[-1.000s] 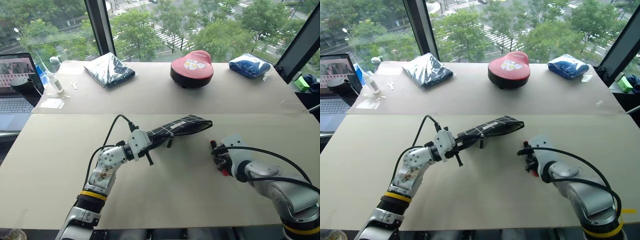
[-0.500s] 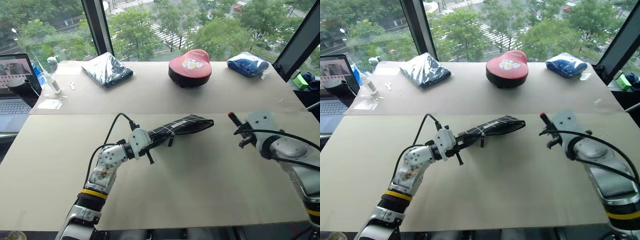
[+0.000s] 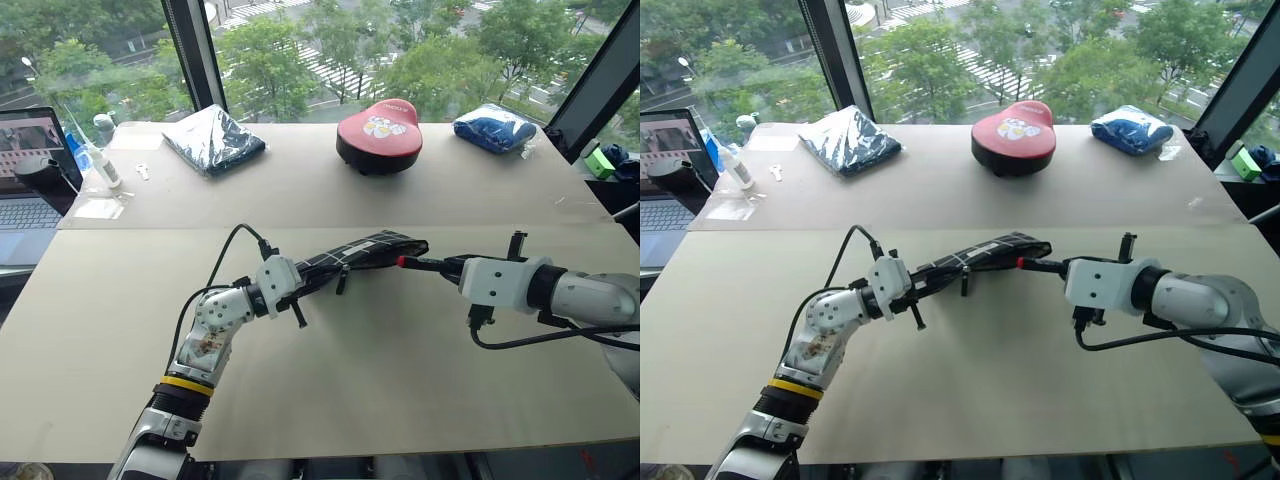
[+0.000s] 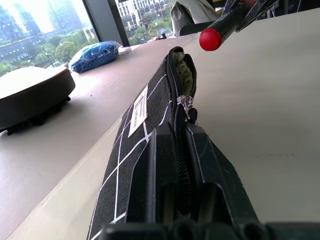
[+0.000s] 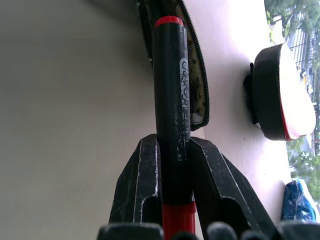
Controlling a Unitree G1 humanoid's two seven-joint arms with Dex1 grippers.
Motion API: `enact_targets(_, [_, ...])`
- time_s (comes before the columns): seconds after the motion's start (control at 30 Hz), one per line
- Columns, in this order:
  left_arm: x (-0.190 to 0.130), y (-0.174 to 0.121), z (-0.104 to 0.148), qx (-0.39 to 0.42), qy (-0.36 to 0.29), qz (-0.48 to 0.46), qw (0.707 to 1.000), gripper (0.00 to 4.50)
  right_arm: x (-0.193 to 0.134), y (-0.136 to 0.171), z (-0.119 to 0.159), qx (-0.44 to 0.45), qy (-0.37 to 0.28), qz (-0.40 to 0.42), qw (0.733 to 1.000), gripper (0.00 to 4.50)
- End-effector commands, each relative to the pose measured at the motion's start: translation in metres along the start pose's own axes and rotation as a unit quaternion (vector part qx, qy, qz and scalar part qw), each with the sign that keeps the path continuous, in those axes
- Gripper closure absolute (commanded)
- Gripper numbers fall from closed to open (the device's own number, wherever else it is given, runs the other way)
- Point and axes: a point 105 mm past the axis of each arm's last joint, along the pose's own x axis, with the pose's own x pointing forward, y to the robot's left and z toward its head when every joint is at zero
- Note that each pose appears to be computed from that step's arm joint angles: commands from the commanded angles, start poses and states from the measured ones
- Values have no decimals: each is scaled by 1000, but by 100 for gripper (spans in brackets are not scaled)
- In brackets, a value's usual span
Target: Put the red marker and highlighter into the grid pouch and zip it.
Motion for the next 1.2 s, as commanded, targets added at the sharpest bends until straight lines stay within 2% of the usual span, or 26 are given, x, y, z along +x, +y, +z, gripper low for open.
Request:
enact_targets(0.03, [1, 3, 14, 16, -20, 0, 1000, 450, 5, -15, 6, -34, -12, -29, 999, 404])
enact_targets(0.4, [5, 3, 16, 16, -24, -4, 1000, 450, 40, -20, 29, -107, -62, -22, 992, 404])
enact_targets(0.73, [6, 7, 17, 20, -25, -3, 999, 450, 75, -10, 76, -189, -173, -19, 966, 404])
enact_targets(0.83, [6, 8, 17, 21, -26, -2, 999, 450, 83, -8, 81, -194, -187, -21, 963, 404])
enact_targets(0.9, [5, 9, 18, 23, -26, 1, 999, 450, 84, -9, 82, -160, -195, -16, 968, 302])
enact_targets(0.93, [4, 10, 18, 24, -26, 2, 999, 450, 84, -13, 80, -145, -191, -20, 971, 283])
enact_targets(1.0, [2, 10, 18, 24, -25, 3, 999, 450, 84, -23, 70, -125, -165, -34, 978, 204])
enact_targets(1.07, [1, 10, 17, 24, -23, 4, 999, 450, 79, -34, 64, -119, -157, -60, 978, 146])
enact_targets(1.2, [2, 10, 17, 25, -22, 4, 999, 450, 62, -59, 50, -101, -154, -116, 976, 146])
